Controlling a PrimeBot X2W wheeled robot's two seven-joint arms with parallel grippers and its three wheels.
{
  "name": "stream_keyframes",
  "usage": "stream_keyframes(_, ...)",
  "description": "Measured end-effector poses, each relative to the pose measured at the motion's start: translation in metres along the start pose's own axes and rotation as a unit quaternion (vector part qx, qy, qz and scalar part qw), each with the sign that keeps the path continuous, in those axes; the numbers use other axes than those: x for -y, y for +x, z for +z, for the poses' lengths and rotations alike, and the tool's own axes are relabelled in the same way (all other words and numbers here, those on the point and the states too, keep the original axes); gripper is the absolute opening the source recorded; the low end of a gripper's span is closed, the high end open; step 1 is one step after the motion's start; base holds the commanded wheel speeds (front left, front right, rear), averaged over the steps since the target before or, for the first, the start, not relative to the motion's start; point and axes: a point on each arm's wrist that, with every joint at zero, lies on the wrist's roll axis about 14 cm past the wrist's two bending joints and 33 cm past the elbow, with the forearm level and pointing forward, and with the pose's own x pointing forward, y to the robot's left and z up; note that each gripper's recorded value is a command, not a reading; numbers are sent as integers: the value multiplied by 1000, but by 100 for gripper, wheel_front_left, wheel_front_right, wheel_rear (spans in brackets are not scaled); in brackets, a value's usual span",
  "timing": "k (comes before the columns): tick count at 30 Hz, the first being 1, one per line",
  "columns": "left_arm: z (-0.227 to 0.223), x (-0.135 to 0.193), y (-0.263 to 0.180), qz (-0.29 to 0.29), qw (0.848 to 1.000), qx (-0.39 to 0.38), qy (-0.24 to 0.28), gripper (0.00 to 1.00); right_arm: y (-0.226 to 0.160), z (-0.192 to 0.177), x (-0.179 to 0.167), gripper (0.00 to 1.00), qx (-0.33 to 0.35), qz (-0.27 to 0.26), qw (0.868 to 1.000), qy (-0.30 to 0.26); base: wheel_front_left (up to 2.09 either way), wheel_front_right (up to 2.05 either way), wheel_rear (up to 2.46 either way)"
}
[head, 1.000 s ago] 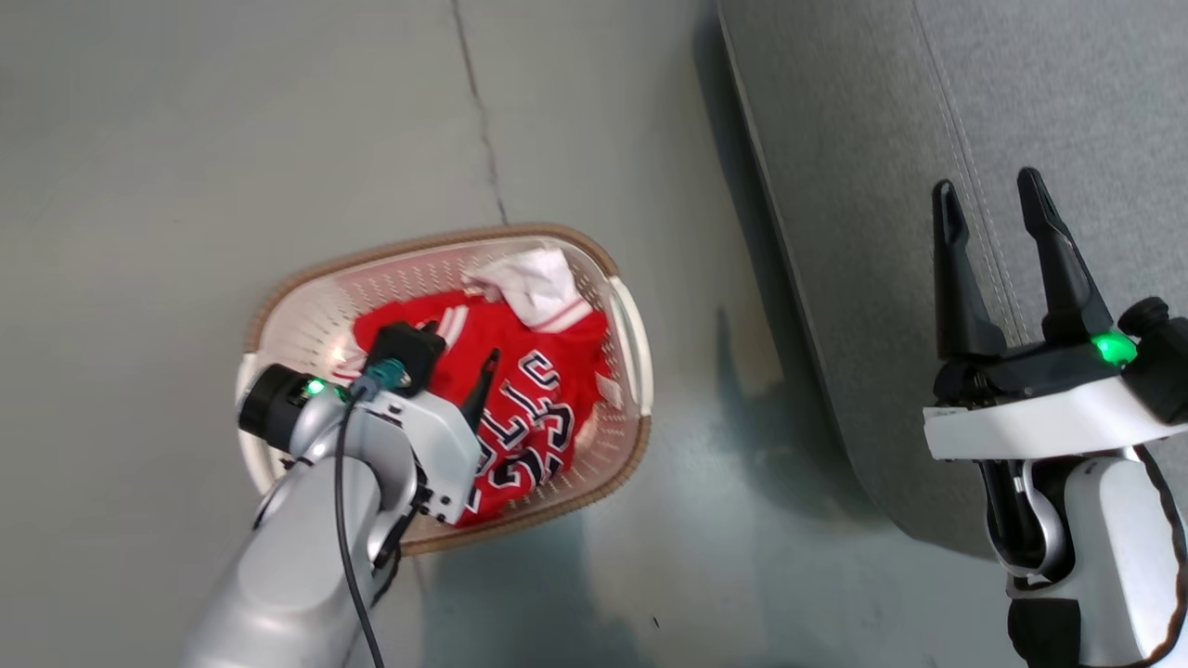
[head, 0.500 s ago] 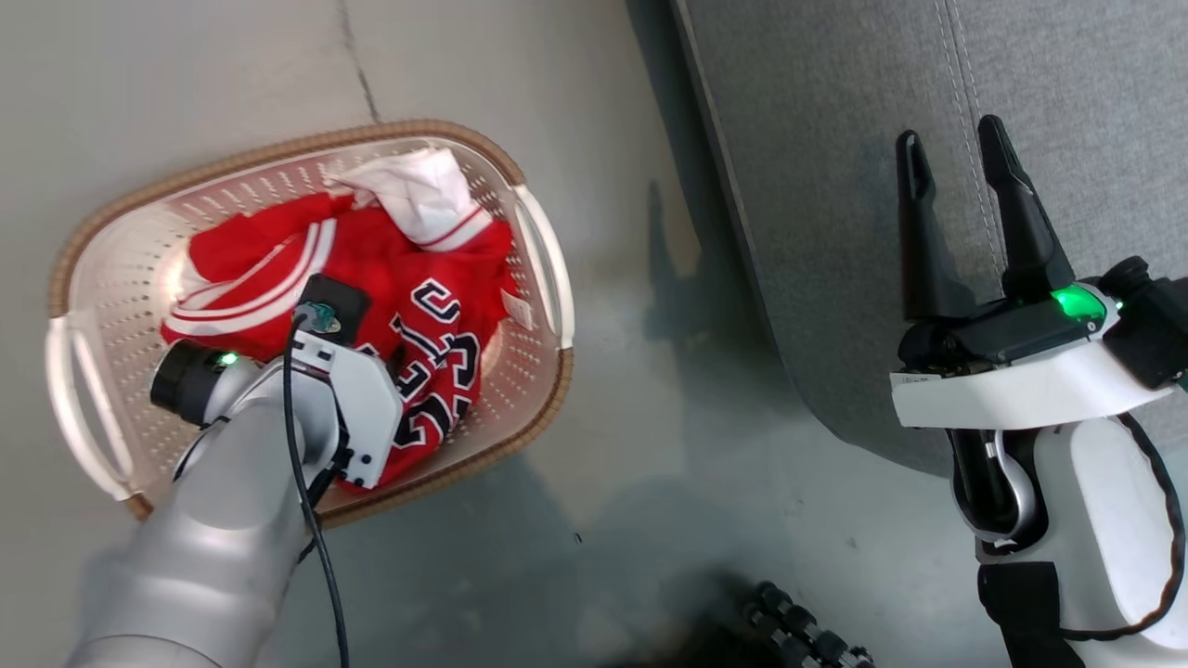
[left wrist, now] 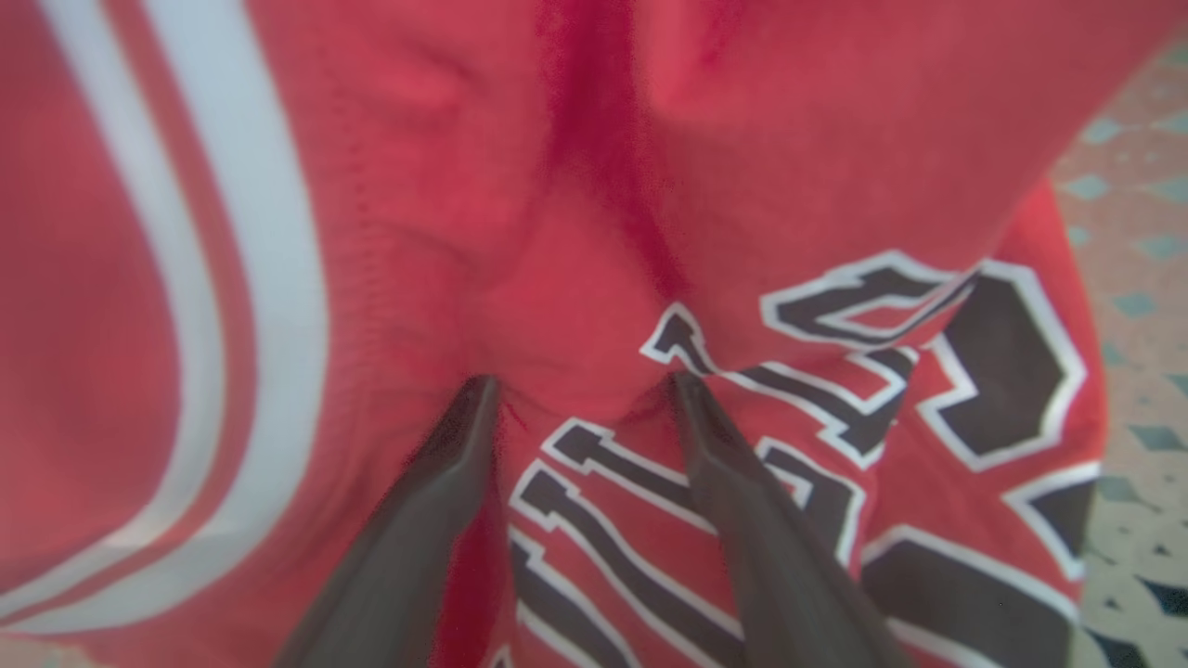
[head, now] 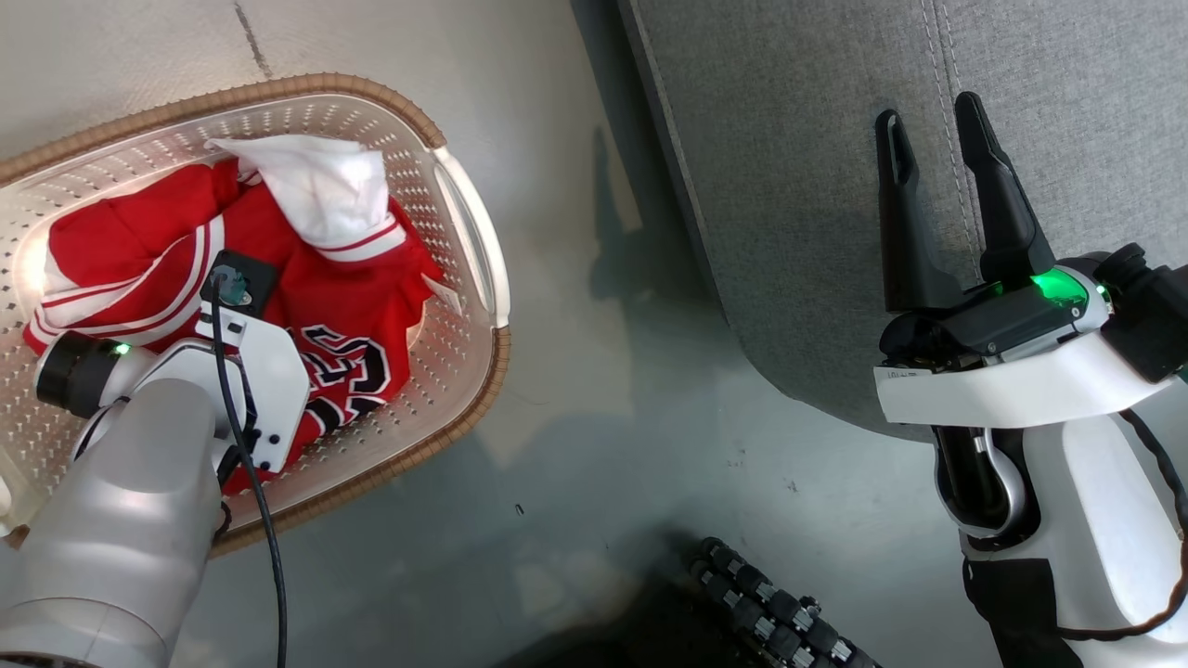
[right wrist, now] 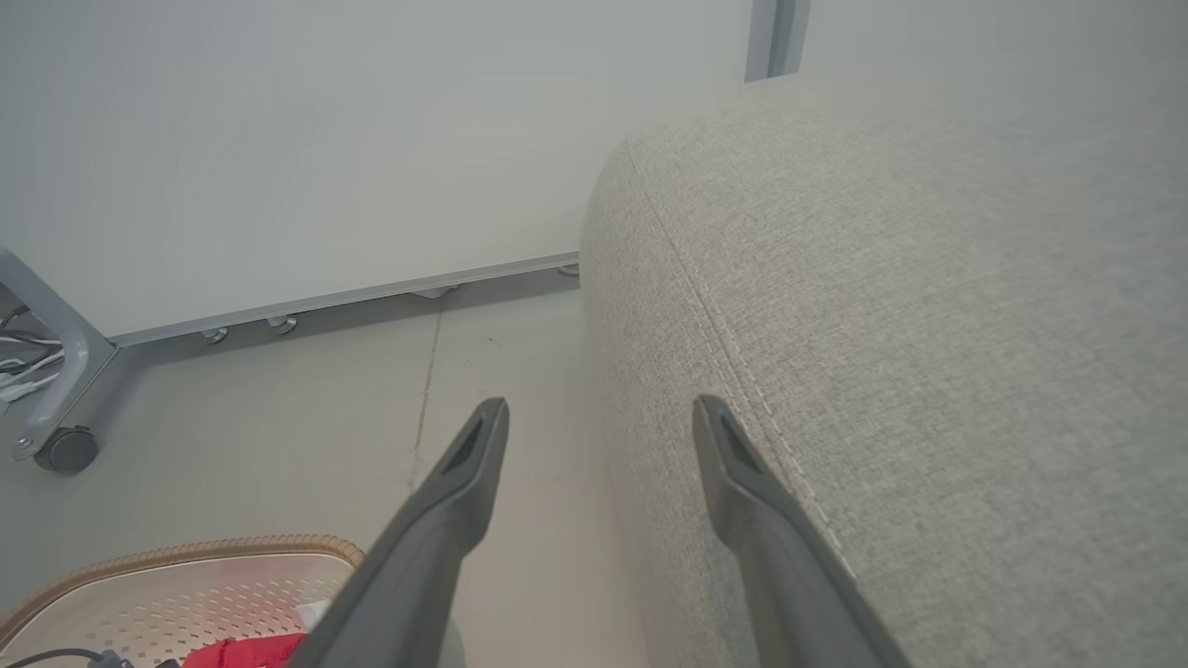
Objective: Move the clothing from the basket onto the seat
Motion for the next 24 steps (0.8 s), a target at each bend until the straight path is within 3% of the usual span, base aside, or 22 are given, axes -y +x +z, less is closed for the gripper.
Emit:
stream_keyframes(1,-2,-1,1,1,1000,-7,2,0,0,0,0,100,0,-1,1000,0,0,0,0)
stream_keyframes(5,-8,-8,3,14,999,-27,19,0,1,2,0,100,3,1,1000,0,0,0,0)
stream_keyframes(13,14,-18,-3,38,998,9,51,0,2,6,-1,100,11,2,1000,-1,0,0,0)
stream_keyframes(18,56,-16,-21,45,993,98,56,0,2,17,-5,100,26,7,1000,-4,0,0,0)
stream_keyframes(24,102,-4,-61,39,974,216,47,0,-3,30,-11,100,43,13,999,-10,0,0,0)
